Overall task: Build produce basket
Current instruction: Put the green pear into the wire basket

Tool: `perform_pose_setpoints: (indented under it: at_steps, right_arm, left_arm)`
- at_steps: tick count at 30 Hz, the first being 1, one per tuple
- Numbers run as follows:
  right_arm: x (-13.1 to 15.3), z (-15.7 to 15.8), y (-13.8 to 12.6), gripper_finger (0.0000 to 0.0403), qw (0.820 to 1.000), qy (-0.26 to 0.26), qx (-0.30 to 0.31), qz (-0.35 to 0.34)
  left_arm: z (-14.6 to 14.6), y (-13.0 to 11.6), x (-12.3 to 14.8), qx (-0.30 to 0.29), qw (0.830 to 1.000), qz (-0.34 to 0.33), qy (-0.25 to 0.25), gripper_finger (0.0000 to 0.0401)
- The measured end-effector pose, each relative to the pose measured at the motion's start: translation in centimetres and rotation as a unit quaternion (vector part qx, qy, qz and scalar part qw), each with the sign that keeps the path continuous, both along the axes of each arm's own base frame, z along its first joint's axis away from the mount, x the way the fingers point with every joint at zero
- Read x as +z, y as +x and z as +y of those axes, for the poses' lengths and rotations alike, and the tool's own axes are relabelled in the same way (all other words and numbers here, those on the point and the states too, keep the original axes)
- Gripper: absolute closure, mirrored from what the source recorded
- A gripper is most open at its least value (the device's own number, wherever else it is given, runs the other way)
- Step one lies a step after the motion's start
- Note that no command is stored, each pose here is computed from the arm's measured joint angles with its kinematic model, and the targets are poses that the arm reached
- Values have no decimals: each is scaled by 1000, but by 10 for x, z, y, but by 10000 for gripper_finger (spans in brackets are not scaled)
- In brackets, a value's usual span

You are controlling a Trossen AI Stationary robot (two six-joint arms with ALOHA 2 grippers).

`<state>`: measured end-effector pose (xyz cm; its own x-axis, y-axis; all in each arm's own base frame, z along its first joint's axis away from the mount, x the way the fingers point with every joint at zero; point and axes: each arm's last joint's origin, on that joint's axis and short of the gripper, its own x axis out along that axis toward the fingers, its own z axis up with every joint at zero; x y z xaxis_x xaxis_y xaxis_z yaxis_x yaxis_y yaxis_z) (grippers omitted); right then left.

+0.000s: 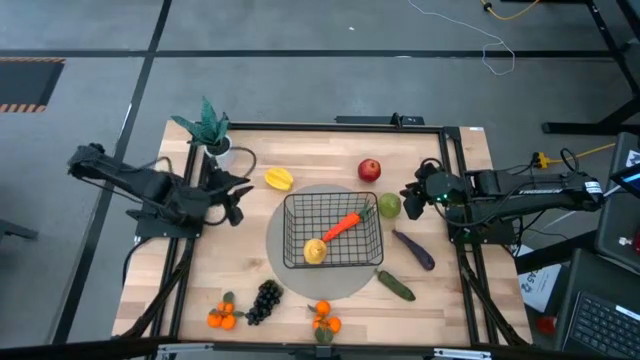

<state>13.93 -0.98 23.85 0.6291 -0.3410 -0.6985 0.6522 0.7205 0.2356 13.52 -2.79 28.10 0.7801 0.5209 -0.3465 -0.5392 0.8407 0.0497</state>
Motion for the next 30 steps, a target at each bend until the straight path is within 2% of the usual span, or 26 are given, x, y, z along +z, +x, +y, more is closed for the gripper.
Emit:
perform_pose_setpoints:
  at_steps: [4, 8, 30]
  right_arm:
    - [0, 1, 0, 253, 1000, 8, 7, 0]
    - [-1, 2, 1, 253, 999, 35, 11, -1]
    - [-26, 2, 23, 253, 995, 64, -17, 80]
  left_arm:
    - [0, 3, -37, 14, 1000, -1, 3, 315]
    - [-1, 3, -55, 17, 1000, -6, -4, 315]
    - [-1, 3, -60, 17, 1000, -5, -5, 315]
